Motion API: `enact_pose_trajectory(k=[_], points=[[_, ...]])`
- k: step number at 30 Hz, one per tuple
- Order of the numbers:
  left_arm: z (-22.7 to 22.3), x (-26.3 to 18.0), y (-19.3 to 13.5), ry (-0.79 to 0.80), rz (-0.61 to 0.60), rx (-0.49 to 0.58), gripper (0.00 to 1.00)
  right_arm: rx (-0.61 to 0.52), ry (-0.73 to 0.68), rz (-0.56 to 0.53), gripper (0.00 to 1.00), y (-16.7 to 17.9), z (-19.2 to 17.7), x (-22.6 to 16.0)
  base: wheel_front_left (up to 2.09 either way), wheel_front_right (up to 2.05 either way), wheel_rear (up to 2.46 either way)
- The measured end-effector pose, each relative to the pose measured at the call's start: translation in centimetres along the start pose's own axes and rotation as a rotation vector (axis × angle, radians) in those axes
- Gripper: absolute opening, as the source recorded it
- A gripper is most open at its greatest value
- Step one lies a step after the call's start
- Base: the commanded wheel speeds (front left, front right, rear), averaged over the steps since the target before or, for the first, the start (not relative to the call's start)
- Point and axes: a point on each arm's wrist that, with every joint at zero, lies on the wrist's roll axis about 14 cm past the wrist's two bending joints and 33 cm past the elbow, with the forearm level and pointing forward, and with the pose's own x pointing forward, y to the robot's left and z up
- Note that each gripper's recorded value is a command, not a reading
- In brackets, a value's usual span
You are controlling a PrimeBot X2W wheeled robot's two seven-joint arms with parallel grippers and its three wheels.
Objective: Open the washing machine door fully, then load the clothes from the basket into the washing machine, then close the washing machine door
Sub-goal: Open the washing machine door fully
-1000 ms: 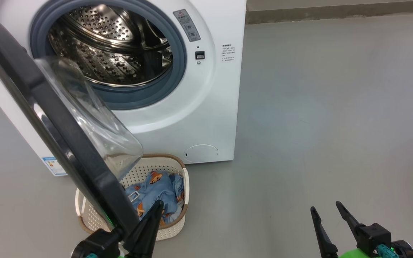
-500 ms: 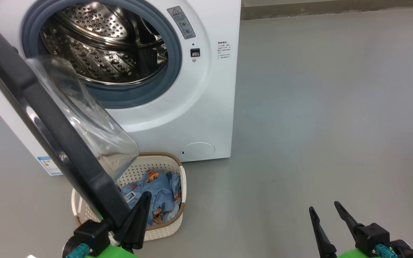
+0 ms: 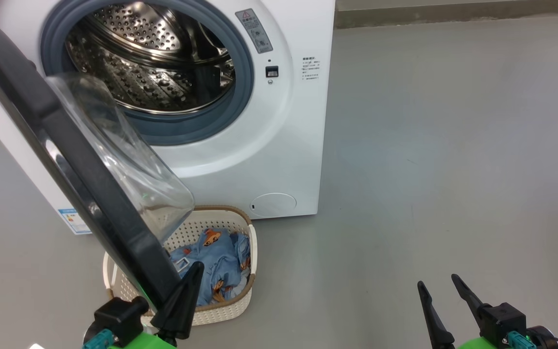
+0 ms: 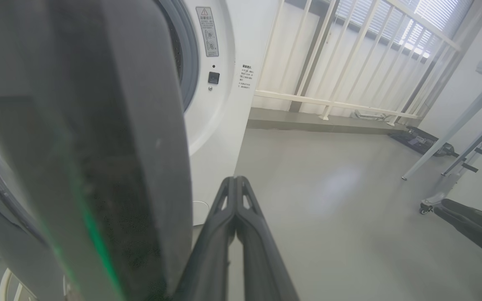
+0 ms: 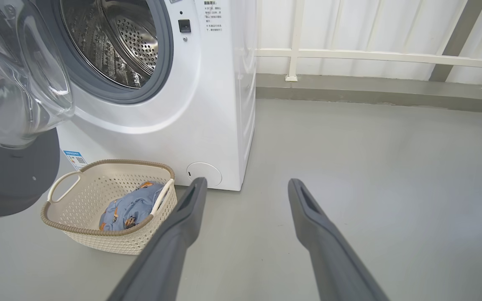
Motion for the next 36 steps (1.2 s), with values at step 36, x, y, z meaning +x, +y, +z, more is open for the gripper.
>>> enact_pose_trajectory(k=[36], points=[[0.9, -0.6, 2.0, -0.047, 0.101, 0.008, 0.00, 0.024, 0.004, 0.019, 1.00, 0.7, -0.2, 0.2, 0.00, 0.00, 0.00]])
